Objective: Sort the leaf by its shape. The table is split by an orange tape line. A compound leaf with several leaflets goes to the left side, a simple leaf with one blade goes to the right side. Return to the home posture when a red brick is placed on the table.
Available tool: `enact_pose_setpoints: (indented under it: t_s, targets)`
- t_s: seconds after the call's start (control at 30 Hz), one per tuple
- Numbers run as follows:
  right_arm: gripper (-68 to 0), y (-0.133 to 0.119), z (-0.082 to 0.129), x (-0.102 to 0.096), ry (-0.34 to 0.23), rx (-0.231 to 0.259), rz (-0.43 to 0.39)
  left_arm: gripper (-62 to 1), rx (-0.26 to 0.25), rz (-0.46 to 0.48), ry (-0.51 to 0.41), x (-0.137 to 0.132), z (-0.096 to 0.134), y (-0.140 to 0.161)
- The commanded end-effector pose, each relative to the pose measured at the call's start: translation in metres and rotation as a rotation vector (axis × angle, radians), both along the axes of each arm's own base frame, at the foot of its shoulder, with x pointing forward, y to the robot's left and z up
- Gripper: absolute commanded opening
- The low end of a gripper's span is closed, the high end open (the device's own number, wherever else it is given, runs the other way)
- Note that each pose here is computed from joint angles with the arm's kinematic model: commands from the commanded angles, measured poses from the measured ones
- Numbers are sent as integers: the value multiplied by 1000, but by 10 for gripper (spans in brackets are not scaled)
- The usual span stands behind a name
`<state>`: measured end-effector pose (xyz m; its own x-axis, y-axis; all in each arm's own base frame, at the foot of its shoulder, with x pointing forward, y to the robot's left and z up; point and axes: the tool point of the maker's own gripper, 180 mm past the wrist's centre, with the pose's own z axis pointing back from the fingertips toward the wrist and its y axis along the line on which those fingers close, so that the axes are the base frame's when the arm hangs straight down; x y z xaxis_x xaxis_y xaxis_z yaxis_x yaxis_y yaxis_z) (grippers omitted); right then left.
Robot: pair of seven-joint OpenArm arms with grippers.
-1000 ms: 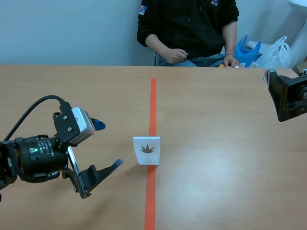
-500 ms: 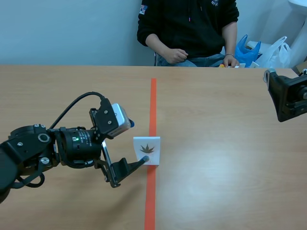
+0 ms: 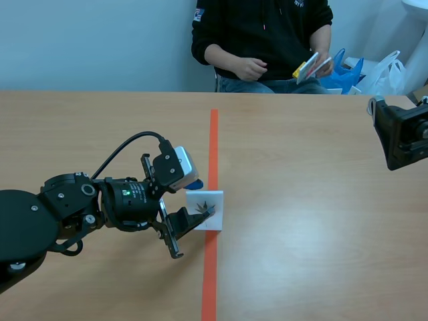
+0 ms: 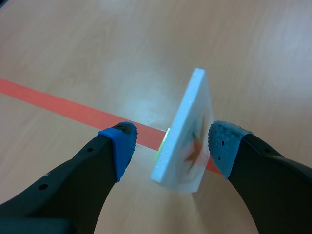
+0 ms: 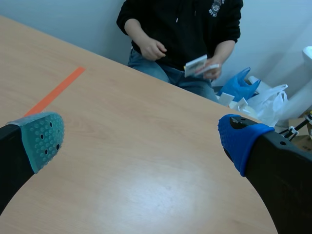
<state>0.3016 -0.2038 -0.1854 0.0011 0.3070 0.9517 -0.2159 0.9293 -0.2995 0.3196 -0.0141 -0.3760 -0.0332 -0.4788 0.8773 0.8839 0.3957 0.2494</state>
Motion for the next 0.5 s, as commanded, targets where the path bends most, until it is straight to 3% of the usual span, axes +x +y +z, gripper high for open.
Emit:
enact_pose_setpoints:
  t_s: [0.0, 0.47]
  targets:
    - [4, 4, 17, 3, -52, -7, 21, -263, -37, 2, -27, 6, 13, -4]
    - [4, 4, 17, 3, -51, -7, 21, -406, -55, -5, -34, 6, 16, -6]
